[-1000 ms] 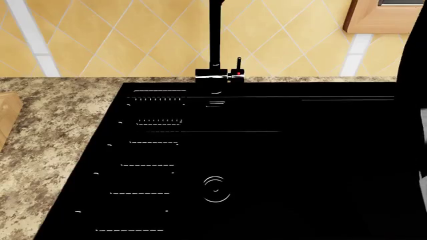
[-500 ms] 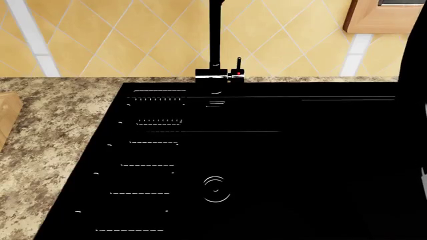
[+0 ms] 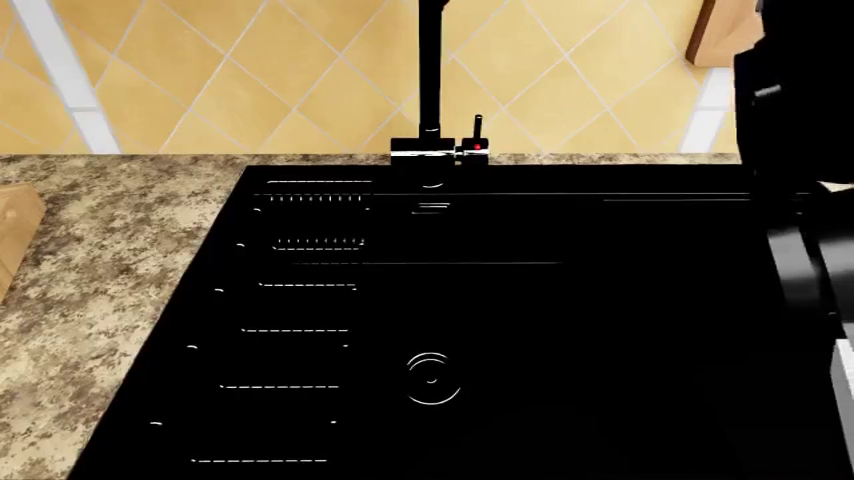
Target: Pick the kettle from the counter and place it on the tray. Then pick the mug from the cabinet and place it on the tray. Then close the cabinet doors.
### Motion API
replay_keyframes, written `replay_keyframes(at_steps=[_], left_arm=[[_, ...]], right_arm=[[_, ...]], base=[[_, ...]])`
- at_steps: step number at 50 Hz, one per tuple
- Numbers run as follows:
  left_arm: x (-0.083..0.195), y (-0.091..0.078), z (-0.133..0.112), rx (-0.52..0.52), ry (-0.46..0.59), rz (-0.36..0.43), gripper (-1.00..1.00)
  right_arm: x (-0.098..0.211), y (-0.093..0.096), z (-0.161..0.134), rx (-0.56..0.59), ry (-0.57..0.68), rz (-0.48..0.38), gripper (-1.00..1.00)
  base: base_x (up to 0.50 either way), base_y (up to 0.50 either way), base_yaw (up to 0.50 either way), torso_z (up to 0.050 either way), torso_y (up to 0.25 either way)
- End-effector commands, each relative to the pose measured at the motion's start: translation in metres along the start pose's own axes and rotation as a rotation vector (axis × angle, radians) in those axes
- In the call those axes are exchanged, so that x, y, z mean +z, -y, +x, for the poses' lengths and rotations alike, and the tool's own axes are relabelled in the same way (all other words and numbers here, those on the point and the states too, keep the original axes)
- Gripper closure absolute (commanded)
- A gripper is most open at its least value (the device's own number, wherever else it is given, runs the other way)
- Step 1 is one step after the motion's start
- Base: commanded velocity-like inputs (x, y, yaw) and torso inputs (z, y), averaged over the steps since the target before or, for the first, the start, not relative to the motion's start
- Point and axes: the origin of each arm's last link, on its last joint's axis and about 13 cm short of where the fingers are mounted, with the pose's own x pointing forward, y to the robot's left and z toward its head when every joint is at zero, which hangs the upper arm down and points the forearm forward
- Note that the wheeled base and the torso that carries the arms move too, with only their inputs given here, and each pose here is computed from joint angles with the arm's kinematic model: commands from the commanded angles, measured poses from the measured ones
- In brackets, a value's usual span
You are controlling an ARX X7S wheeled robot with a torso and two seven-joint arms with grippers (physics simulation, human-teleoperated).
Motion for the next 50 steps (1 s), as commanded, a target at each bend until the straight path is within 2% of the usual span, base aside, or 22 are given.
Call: replay_keyframes(at_steps=[1,3,13,16,17,23,26,27,29,31,35,39,42,45,50], left_arm=[[-0.003,-0.002,-0.002,0.006,-0.008,-0.002,-1.00],[-0.004,-0.002,-0.002,0.006,-0.010,-0.002,-1.00],[-0.004,-0.002,-0.002,0.009,-0.012,-0.006,-1.00],[-0.005,-0.002,-0.002,0.007,-0.015,-0.007,-1.00],[-0.006,-0.002,-0.002,0.006,-0.016,-0.007,-1.00],[-0.007,-0.002,-0.003,0.008,-0.020,-0.008,-1.00],[-0.008,-0.003,-0.003,0.011,-0.022,-0.009,-1.00],[-0.008,-0.003,-0.004,0.011,-0.022,-0.009,-1.00],[-0.007,-0.003,-0.003,0.012,-0.022,-0.010,-1.00],[-0.007,-0.003,-0.003,0.012,-0.021,-0.011,-1.00],[-0.006,-0.002,-0.001,0.013,-0.019,-0.009,-1.00],[-0.006,0.000,0.000,0.006,-0.019,-0.009,-1.00],[-0.004,0.003,0.001,0.001,-0.017,-0.007,-1.00],[-0.004,0.005,0.002,-0.008,-0.017,-0.006,-1.00],[0.001,0.011,0.003,-0.023,-0.009,-0.010,-1.00]], right_arm=[[-0.119,-0.035,-0.079,0.241,-1.117,-0.125,-1.00],[-0.123,-0.036,-0.082,0.251,-1.127,-0.179,-1.00],[-0.135,-0.036,-0.090,0.262,-1.158,-0.331,-1.00],[-0.142,-0.036,-0.095,0.274,-1.179,-0.433,-1.00],[-0.144,-0.037,-0.096,0.274,-1.189,-0.432,-1.00],[-0.158,-0.037,-0.108,0.287,-1.229,-0.564,-1.00],[-0.159,-0.036,-0.108,0.276,-1.225,-0.584,-1.00],[-0.157,-0.036,-0.106,0.265,-1.214,-0.575,-1.00],[-0.147,-0.032,-0.096,0.208,-1.167,-0.482,-1.00],[-0.125,-0.026,-0.082,0.134,-1.073,-0.351,-1.00],[-0.051,-0.011,-0.058,0.043,-0.796,-0.079,-1.00],[0.020,-0.001,-0.066,-0.021,-0.640,0.164,-1.00],[0.060,0.005,-0.087,-0.076,-0.546,0.177,-1.00],[0.084,0.008,-0.118,-0.106,-0.545,0.191,-1.00],[0.101,0.012,-0.178,-0.157,-0.486,0.202,-1.00]], base=[[0.00,0.00,0.01,0.000,0.000],[0.01,0.00,0.00,0.000,0.000],[0.00,0.00,0.00,0.000,0.000],[0.00,0.00,0.00,0.000,0.000],[0.01,0.00,0.00,0.000,0.000],[0.01,0.00,0.01,0.000,0.000],[0.01,0.01,0.01,0.000,0.000],[0.00,0.01,0.01,0.000,0.000],[0.01,0.01,0.01,0.000,0.000],[0.01,0.00,0.00,0.000,0.000],[0.00,0.00,0.00,0.000,0.000],[0.00,0.00,0.00,0.000,0.000],[0.00,0.00,0.00,0.000,0.000],[0.00,0.00,0.00,0.000,0.000],[0.00,0.00,0.00,0.000,0.000]])
